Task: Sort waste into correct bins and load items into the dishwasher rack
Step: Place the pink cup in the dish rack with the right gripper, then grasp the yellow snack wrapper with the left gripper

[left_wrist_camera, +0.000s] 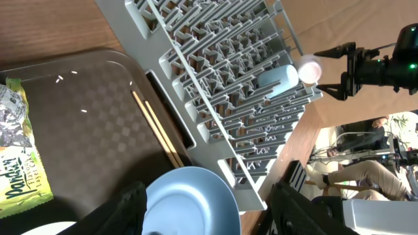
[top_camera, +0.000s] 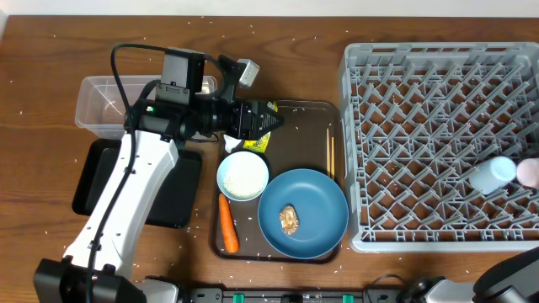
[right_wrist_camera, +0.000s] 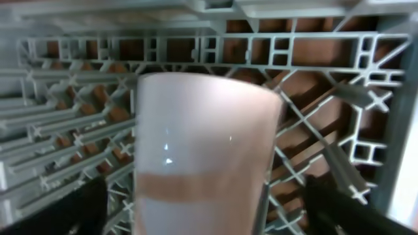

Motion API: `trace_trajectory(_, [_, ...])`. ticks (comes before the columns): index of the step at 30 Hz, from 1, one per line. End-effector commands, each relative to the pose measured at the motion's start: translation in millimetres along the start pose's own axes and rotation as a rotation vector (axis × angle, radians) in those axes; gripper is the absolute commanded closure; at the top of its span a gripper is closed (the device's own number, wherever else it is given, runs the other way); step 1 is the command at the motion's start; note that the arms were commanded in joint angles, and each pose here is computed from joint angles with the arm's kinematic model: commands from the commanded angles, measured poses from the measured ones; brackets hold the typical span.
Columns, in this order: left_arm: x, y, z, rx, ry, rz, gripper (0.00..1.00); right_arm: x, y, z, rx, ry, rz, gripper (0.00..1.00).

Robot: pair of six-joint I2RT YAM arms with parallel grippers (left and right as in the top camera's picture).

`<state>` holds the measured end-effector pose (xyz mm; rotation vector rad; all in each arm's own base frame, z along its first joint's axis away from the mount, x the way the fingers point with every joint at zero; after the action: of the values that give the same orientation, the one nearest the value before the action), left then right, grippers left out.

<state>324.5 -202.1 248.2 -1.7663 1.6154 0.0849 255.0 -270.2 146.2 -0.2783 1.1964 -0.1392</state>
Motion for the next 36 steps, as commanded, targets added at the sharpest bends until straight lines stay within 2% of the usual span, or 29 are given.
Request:
trace_trajectory(1, [-5,-1,-6,0.002,-0.003,-0.008,0.38,-1,-13,2,0.014,-0.027,-0.028,0.05])
trace_trajectory(9, [-5,0,-6,-0.001,-0.004,-0.005,0.38,-4,-19,4,-0.07,-0.058,-0.046,0.09])
trace_trajectory(16, [-5,0,-4,-0.002,-0.013,-0.007,0.38,-43,2,70,-0.226,-0.464,0.04,0.12])
trace_trajectory(20, [-5,-2,8,-0.009,-0.087,-0.018,0.38,-77,16,80,-0.276,-0.538,0.032,0.13])
trace_trajectory(25, [-16,-1,54,-0.088,-0.374,-0.053,0.39,-126,60,99,-0.51,-0.642,0.015,0.15])
trace_trajectory(30, [-35,9,90,-0.149,-0.618,-0.055,0.39,-163,129,115,-0.779,-0.727,0.054,0.14])
trace_trajectory(32, [-38,16,94,-0.176,-0.65,-0.036,0.39,-169,161,117,-0.886,-0.73,0.099,0.14])
trace_trajectory(36, [-38,30,96,-0.186,-0.696,0.016,0.39,-163,201,116,-1.011,-0.669,0.161,0.14])
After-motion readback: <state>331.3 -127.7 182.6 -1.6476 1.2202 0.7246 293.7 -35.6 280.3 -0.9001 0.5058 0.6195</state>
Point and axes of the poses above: each gripper's point midway between its finger pads, its own x axis out along the fingers, its own z axis along the line the jaws close on, y = z × x, the point moved 1 cm from there along -x, back along the fingers, and after that the axes turned 6 degrees about -x, right-handed, at the moved point
